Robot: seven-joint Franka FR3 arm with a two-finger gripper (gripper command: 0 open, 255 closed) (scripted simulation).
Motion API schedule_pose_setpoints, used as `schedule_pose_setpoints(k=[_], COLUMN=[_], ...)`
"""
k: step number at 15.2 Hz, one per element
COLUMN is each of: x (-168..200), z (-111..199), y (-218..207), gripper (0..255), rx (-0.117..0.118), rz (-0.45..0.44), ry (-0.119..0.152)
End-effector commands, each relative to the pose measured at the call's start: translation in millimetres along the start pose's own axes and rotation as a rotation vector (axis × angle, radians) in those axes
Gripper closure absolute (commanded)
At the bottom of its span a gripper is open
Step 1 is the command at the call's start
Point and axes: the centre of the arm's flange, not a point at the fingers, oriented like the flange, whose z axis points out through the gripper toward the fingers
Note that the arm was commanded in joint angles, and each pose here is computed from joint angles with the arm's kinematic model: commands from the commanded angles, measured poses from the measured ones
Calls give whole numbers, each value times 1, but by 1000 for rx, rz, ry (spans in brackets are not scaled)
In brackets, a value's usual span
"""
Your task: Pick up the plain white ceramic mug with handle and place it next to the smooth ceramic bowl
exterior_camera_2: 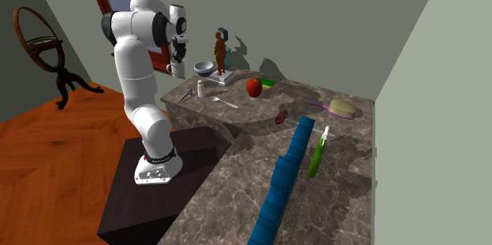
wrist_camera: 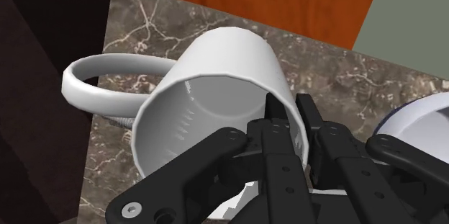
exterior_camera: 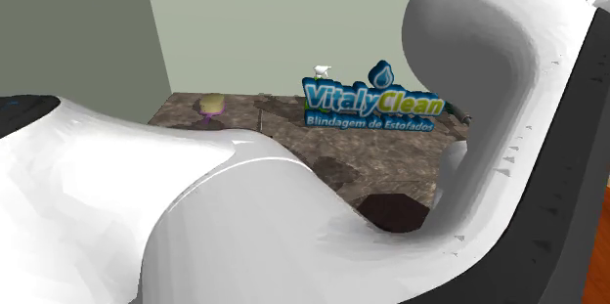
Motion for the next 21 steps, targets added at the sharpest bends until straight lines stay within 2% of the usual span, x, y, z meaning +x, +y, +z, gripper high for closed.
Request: schedule_pose_setpoints(k=[1, 15, 21], x=[2, 14, 14], z=[10, 83, 84], y=[-1, -3, -3], gripper=[255, 255, 255], rx=[1, 1, 1], rz=[0, 0, 0], ry=[0, 0, 0])
